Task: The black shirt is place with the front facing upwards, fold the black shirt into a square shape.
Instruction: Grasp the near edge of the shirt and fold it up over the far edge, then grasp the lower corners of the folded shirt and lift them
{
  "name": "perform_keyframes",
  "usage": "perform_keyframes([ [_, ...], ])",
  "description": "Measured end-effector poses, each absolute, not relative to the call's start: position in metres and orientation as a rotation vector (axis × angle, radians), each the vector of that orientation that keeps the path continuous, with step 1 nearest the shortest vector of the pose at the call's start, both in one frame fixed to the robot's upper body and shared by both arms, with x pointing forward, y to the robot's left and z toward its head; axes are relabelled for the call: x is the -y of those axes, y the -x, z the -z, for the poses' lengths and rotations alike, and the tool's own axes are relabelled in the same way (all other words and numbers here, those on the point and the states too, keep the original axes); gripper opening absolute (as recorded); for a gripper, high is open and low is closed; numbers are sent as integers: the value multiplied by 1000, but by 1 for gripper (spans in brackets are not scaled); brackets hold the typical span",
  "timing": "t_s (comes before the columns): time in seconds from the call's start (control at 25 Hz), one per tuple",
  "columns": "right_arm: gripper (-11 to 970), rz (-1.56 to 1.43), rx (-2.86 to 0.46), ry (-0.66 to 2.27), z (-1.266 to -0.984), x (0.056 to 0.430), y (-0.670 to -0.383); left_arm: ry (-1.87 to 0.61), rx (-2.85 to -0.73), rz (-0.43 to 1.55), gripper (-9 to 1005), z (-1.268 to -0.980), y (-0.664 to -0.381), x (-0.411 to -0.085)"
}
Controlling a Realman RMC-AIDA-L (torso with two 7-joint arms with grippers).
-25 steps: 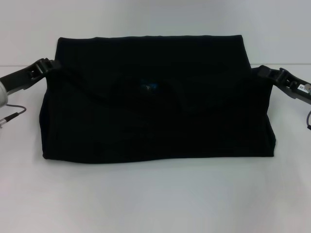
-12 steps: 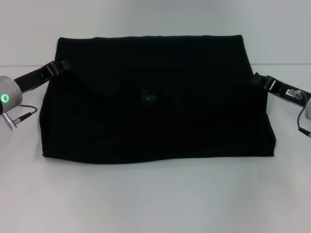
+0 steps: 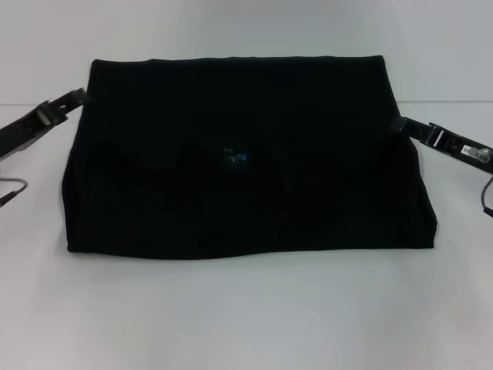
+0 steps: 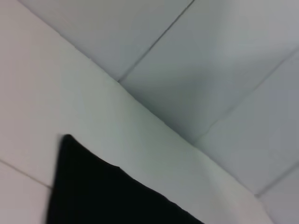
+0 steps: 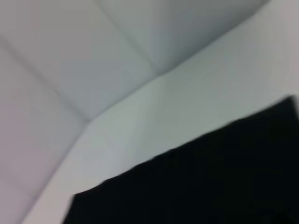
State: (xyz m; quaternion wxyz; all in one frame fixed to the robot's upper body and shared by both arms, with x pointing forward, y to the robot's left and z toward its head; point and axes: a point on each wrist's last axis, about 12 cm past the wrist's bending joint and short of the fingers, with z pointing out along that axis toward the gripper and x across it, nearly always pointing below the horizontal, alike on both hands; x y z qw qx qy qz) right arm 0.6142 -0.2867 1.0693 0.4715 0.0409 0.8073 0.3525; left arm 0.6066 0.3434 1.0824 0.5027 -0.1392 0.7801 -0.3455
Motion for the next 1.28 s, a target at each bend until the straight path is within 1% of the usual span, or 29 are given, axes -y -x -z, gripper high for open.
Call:
perform_keyframes([
  [0.12, 501, -913, -1940, 62, -1078, 290, -605, 272, -1880, 914, 702, -1085, -589, -357],
  [0.24, 613, -950, -1910, 266, -1083, 291, -594, 185, -1943, 979, 809, -1087, -573, -367],
  [0.36, 740, -970, -1882, 496, -1083, 288, -579, 100, -2084, 1009, 805, -1087, -559, -376],
  [0.48, 876, -969, -1864, 667, -1077, 281, -566, 54, -2195, 978, 801, -1085, -550, -382],
  [0.6, 890, -965, -1833, 796, -1068, 269, -555, 6, -2274, 916, 796, -1083, -547, -386],
  [0.8, 913, -951, -1790, 959, -1055, 250, -540, -16, -2308, 860, 790, -1081, -549, -387],
  [1.0, 927, -951, -1789, 981, -1050, 246, -537, -33, -2332, 795, 783, -1077, -555, -385],
  [1.28, 925, -952, -1796, 961, -1050, 247, -537, -82, -2353, 808, 773, -1074, -559, -371],
])
